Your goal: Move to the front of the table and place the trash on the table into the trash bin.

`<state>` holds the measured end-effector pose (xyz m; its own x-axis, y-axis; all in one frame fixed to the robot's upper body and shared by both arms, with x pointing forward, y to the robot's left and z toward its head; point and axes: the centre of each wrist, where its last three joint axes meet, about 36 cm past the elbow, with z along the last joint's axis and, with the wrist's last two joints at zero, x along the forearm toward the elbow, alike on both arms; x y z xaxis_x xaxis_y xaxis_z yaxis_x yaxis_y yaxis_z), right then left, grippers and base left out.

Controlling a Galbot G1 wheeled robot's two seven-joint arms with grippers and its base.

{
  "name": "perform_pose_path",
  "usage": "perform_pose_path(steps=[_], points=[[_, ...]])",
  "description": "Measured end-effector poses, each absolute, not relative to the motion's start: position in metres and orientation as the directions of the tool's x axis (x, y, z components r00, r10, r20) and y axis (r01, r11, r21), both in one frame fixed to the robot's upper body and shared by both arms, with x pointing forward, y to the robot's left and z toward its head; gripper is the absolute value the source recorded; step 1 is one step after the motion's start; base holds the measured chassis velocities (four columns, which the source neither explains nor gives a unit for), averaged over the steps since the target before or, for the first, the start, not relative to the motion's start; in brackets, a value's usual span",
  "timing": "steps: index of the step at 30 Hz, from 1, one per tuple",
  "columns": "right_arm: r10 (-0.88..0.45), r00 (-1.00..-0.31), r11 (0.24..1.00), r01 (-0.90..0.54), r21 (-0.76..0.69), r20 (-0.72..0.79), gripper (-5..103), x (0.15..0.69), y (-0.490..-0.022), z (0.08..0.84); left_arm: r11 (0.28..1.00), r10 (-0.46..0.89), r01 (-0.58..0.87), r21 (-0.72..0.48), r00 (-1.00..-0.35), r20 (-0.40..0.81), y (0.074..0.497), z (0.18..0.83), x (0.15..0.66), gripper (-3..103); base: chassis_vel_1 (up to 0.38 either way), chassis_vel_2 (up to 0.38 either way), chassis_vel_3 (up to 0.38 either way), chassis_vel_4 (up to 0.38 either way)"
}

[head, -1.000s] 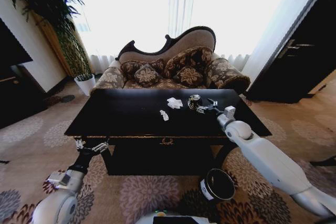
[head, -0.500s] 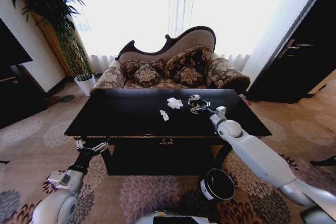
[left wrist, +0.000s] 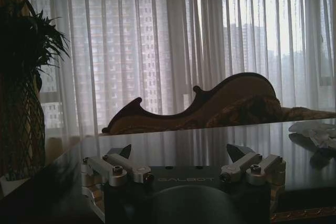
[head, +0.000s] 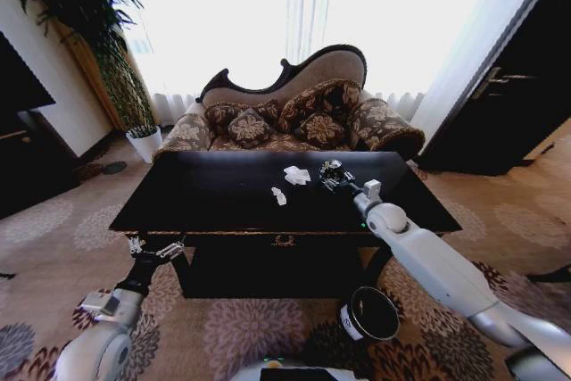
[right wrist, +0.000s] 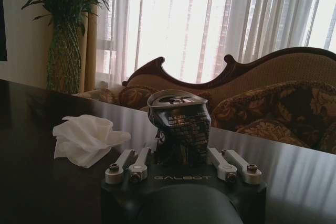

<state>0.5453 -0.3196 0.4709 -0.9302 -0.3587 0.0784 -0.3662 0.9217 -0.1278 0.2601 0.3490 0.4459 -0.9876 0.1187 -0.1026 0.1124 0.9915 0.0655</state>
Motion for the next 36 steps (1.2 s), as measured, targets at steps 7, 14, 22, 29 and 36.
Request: perform_pose_path(steps=[7, 14, 22, 29, 36], points=[[-0.357, -0.932, 0.923, -0.363, -0.125, 0.064, 13, 0.539, -0.321, 0.476, 0.991, 0.119, 0.112, 0.066, -0.988, -0.103, 0.349, 0.446, 0.260, 100, 0.000, 0.000, 0.000, 0.000], [-0.331, -0.942, 0.935, -0.336, -0.111, 0.057, 0, 0.526, -0.332, 0.478, 0.992, 0.119, 0.112, 0.065, -0.988, -0.102, 0.349, 0.446, 0.260, 100, 0.000, 0.000, 0.000, 0.000], [-0.300, -0.952, 0.951, -0.303, -0.059, 0.055, 0, 0.487, -0.351, 0.475, 0.992, 0.119, 0.112, 0.065, -0.988, -0.103, 0.349, 0.446, 0.260, 100, 0.000, 0.000, 0.000, 0.000], [-0.257, -0.966, 0.966, -0.257, -0.011, 0.009, 0, 0.441, -0.369, 0.483, 0.992, 0.119, 0.112, 0.066, -0.988, -0.103, 0.349, 0.446, 0.260, 100, 0.000, 0.000, 0.000, 0.000], [-0.219, -0.975, 0.974, -0.221, 0.054, -0.042, 0, 0.394, -0.365, 0.470, 0.992, 0.119, 0.112, 0.065, -0.988, -0.102, 0.349, 0.446, 0.260, 100, 0.000, 0.000, 0.000, 0.000]])
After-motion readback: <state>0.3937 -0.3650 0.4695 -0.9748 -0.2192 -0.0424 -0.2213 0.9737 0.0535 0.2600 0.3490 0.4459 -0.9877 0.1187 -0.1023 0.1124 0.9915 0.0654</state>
